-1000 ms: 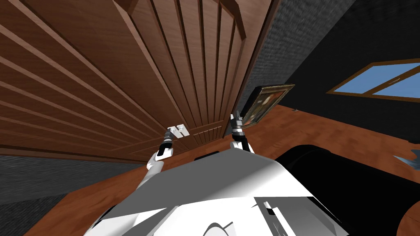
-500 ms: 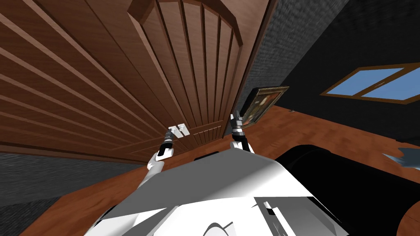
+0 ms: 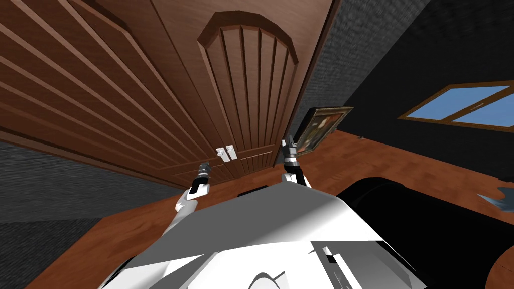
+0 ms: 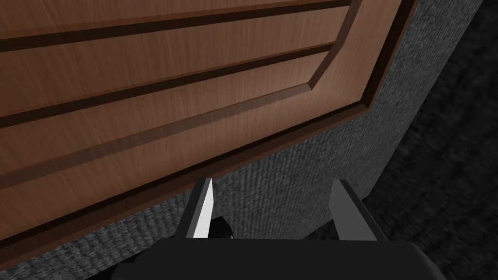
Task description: Pull the door open
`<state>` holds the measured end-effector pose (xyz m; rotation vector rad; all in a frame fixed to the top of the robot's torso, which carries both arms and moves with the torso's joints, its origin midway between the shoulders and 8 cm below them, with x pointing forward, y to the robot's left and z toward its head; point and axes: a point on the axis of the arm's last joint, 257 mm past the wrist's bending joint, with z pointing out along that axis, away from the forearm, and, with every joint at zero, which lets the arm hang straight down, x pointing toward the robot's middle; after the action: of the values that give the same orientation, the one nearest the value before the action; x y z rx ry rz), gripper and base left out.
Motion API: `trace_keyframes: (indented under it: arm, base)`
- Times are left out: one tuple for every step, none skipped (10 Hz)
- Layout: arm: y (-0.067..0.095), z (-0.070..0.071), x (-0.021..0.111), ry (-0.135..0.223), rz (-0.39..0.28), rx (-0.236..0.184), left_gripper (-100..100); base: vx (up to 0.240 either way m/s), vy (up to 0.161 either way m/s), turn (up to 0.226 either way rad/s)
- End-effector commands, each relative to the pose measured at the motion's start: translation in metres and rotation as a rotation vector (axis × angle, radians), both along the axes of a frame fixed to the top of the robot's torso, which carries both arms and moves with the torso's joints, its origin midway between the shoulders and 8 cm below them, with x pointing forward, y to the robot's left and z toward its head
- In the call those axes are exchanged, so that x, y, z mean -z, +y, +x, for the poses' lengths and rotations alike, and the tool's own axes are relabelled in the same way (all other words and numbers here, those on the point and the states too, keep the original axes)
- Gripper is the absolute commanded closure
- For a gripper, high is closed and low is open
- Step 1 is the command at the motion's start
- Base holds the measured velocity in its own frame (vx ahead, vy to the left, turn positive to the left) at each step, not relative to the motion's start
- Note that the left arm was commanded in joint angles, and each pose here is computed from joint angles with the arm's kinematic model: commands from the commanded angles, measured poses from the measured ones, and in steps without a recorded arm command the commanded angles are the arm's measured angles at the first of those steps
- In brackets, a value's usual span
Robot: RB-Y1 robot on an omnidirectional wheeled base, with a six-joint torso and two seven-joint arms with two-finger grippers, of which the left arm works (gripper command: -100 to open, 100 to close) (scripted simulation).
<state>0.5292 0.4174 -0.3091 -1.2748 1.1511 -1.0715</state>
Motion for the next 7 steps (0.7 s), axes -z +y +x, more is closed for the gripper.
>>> trace_keyframes:
  arm:
    - [-0.011, 0.002, -0.003, -0.008, -0.007, 0.02, -100]
    - [-0.018, 0.003, -0.004, -0.014, -0.012, 0.034, -100]
    - [-0.026, 0.004, -0.006, -0.02, -0.017, 0.049, -100]
    - [-0.034, 0.006, -0.008, -0.026, -0.021, 0.064, -100]
    - [-0.046, 0.009, -0.013, -0.037, -0.028, 0.085, -100]
    - [-0.04, 0.007, -0.013, -0.032, -0.024, 0.073, -100]
    - [-0.012, -0.004, -0.004, -0.006, -0.01, 0.03, -100]
  base:
    - [-0.169, -0.017, -0.047]
    - [-0.189, -0.048, -0.053]
    - [-0.191, -0.06, -0.073]
    - [-0.187, -0.056, -0.082]
    - [-0.176, -0.062, -0.107]
    - [-0.075, -0.031, -0.02]
    - [-0.031, 0.045, 0.226]
